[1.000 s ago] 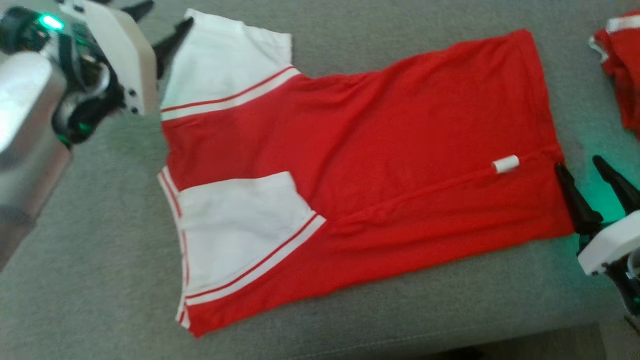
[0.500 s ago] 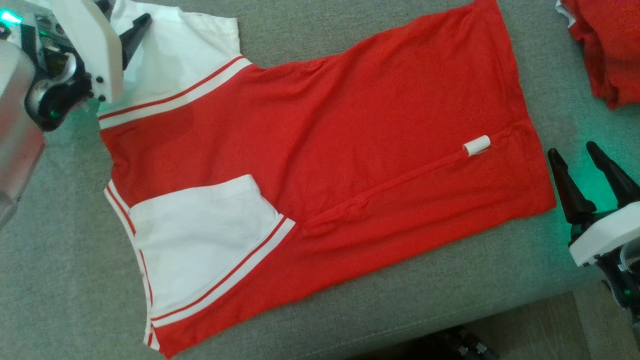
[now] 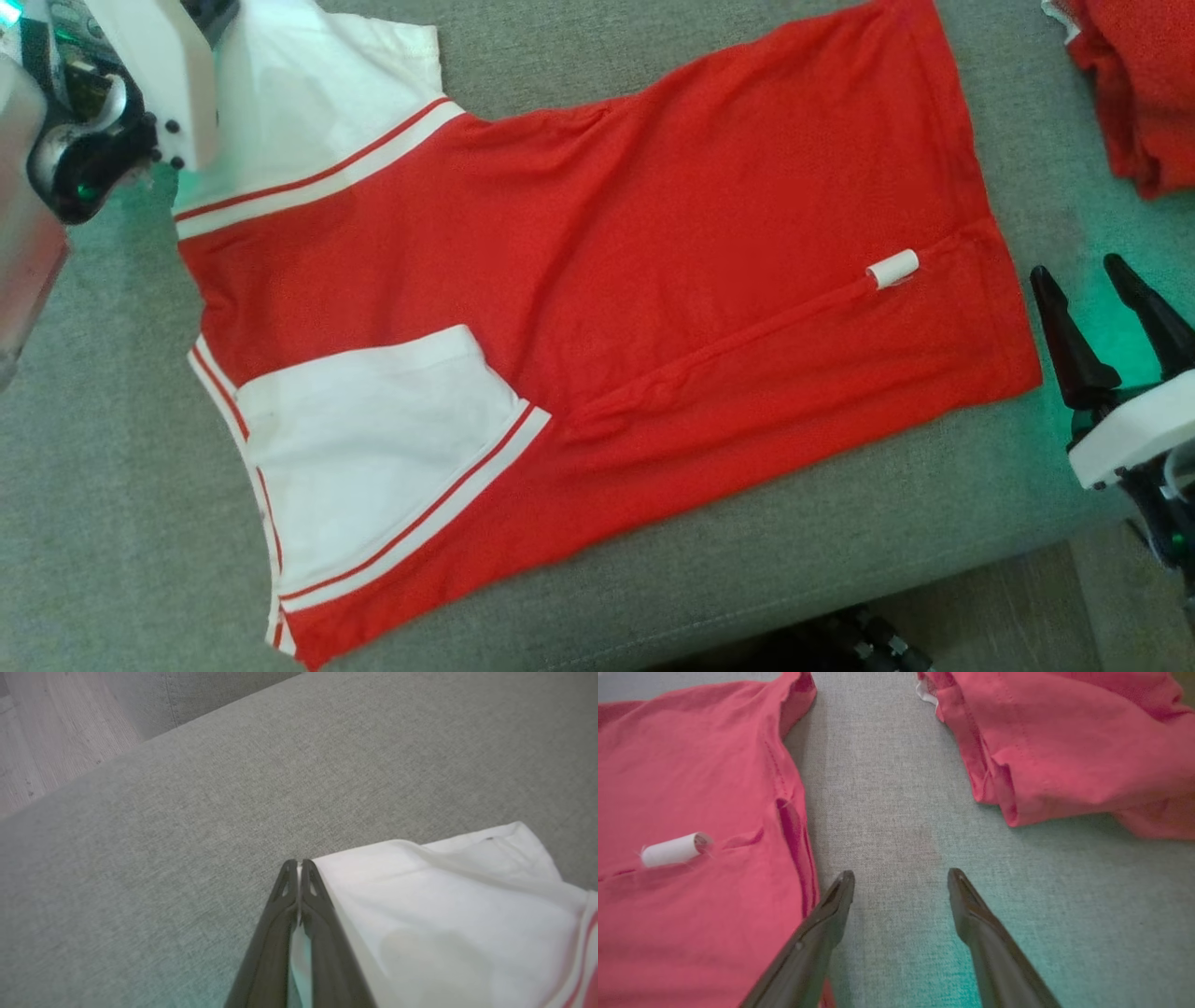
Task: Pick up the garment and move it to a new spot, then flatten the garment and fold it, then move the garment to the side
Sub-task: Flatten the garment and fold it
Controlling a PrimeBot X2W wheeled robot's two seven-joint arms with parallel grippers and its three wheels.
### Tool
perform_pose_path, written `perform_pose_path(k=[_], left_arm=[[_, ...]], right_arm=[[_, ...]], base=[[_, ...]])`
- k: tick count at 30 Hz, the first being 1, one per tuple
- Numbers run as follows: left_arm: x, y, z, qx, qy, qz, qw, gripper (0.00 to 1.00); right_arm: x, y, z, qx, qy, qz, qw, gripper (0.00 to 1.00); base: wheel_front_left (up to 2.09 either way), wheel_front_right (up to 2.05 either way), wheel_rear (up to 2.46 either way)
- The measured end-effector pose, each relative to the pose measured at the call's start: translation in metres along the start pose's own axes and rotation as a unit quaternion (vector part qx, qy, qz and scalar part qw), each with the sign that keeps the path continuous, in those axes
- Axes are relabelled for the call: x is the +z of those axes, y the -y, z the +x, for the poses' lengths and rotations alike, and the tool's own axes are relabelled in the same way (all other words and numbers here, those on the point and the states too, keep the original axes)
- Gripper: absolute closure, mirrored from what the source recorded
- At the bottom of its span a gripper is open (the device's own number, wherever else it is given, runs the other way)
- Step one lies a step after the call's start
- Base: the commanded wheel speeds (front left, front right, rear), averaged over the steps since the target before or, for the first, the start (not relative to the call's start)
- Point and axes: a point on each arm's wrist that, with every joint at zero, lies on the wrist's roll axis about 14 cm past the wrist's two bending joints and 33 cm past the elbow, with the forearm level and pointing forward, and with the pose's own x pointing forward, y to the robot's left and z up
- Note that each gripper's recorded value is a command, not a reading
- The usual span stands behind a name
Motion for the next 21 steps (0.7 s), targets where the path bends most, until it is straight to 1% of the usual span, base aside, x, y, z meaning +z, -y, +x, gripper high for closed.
perform_pose_path(k=[5, 10, 12, 17, 21], left_arm=[[0.001, -0.001, -0.004, 0.004, 0.011, 0.011, 1.000, 1.00], [0.010, 0.000, -0.015, 0.007, 0.030, 0.030, 0.999, 1.00], [0.018, 0.002, -0.021, 0.006, 0.044, 0.041, 0.998, 1.00], [0.034, 0.004, -0.035, 0.007, 0.066, 0.060, 0.996, 1.00], [0.030, 0.004, -0.039, 0.005, 0.062, 0.070, 0.996, 1.00]], right_arm=[[0.012, -0.005, 0.004, 0.009, 0.012, -0.001, 1.000, 0.00], [0.063, -0.024, 0.026, 0.044, 0.054, -0.009, 0.998, 0.00], [0.081, -0.033, 0.036, 0.060, 0.059, -0.016, 0.996, 0.00], [0.102, -0.052, 0.066, 0.086, 0.031, -0.046, 0.995, 0.00], [0.107, -0.062, 0.088, 0.093, -0.002, -0.060, 0.994, 0.00]], base=[[0.00, 0.00, 0.00], [0.00, 0.00, 0.00], [0.00, 0.00, 0.00], [0.00, 0.00, 0.00], [0.00, 0.00, 0.00]])
